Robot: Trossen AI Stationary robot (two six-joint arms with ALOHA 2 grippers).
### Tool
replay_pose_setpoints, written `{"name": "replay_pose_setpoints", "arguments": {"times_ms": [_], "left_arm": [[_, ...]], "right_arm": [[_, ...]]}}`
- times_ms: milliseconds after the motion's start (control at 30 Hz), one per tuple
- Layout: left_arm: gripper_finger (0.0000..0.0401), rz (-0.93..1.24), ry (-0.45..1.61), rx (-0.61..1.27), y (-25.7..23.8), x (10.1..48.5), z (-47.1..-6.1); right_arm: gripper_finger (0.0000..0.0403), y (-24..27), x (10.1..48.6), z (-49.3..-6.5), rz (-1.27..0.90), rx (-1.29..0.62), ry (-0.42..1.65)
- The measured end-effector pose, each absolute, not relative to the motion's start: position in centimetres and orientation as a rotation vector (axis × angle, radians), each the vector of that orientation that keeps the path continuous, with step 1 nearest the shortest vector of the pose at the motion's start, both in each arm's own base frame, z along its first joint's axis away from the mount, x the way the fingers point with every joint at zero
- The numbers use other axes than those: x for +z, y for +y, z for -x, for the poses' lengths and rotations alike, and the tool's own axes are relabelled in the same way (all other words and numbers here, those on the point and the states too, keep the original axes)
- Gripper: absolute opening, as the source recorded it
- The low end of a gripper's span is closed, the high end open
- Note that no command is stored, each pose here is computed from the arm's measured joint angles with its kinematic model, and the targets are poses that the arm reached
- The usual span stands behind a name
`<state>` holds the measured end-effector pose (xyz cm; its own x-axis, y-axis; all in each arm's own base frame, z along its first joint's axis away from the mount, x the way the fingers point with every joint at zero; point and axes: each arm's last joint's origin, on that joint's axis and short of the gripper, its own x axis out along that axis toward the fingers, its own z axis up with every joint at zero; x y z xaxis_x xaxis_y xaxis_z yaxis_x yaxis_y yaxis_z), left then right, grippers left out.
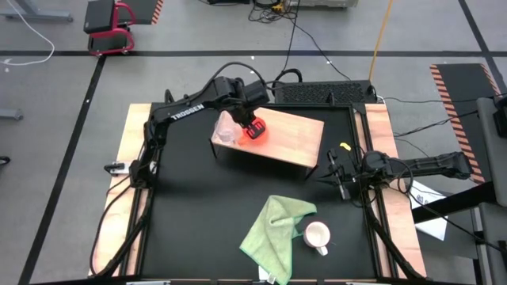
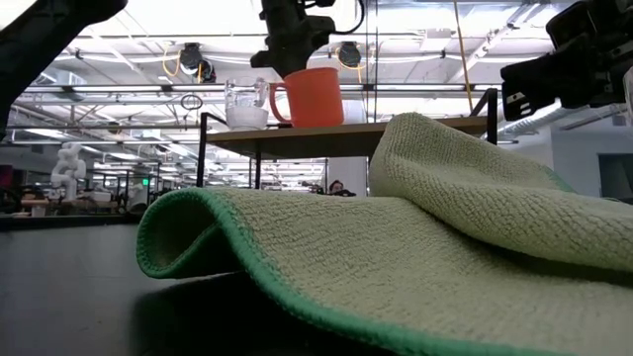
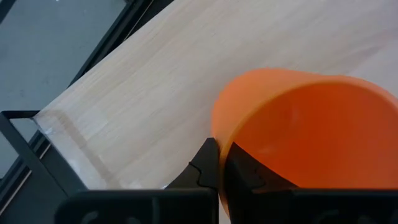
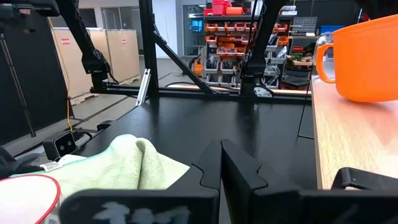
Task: Stack small to large cups/mugs on shelf
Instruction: Put the orange mug on the shelf
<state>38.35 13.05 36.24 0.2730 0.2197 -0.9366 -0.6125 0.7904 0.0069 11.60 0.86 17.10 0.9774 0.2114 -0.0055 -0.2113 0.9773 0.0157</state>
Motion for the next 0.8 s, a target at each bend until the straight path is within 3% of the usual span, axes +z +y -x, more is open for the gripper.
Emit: {"name": "replay_pose_setpoints", "arguments": {"times_ms": [800], "left_arm": [[0.0004, 0.320, 1.220, 0.569, 12.21, 36.18, -38.20]], "right_arm": [[0.0000, 0.86, 17.07, -11.60, -0.016, 0.213, 0.010]]}}
